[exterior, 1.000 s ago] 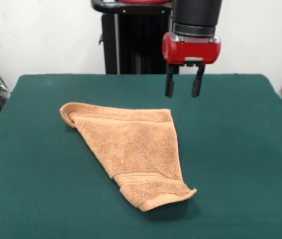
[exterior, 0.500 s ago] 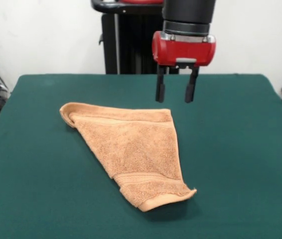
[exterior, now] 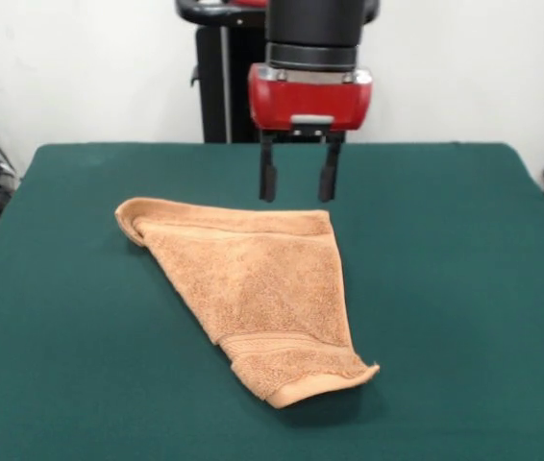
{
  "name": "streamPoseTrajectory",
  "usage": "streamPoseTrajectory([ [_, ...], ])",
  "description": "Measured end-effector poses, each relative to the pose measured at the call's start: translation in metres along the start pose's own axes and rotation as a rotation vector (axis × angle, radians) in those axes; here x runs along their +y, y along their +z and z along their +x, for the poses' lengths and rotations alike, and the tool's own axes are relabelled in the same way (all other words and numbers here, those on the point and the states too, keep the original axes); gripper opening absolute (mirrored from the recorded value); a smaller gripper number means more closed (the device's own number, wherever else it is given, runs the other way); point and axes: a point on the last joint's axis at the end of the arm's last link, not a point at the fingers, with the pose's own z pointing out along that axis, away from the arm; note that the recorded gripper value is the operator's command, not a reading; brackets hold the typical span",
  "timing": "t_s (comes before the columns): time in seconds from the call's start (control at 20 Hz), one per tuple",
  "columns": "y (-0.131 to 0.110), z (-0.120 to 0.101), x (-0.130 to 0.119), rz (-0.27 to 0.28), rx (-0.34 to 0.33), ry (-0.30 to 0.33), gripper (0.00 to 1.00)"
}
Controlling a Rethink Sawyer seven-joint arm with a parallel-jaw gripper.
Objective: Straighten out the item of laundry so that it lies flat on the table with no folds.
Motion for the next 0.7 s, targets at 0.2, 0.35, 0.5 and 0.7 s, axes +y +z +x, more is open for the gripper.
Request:
streamPoseTrajectory([
  [0.2, 0.002, 0.005, -0.011, -0.008, 0.007, 0.019, 1.00],
  [0.35, 0.005, 0.014, -0.020, -0.003, 0.020, 0.014, 1.00],
  [0.5, 0.006, 0.017, -0.020, 0.001, 0.023, 0.000, 1.00],
  [0.7, 0.006, 0.017, -0.017, 0.000, 0.023, -0.007, 1.00],
])
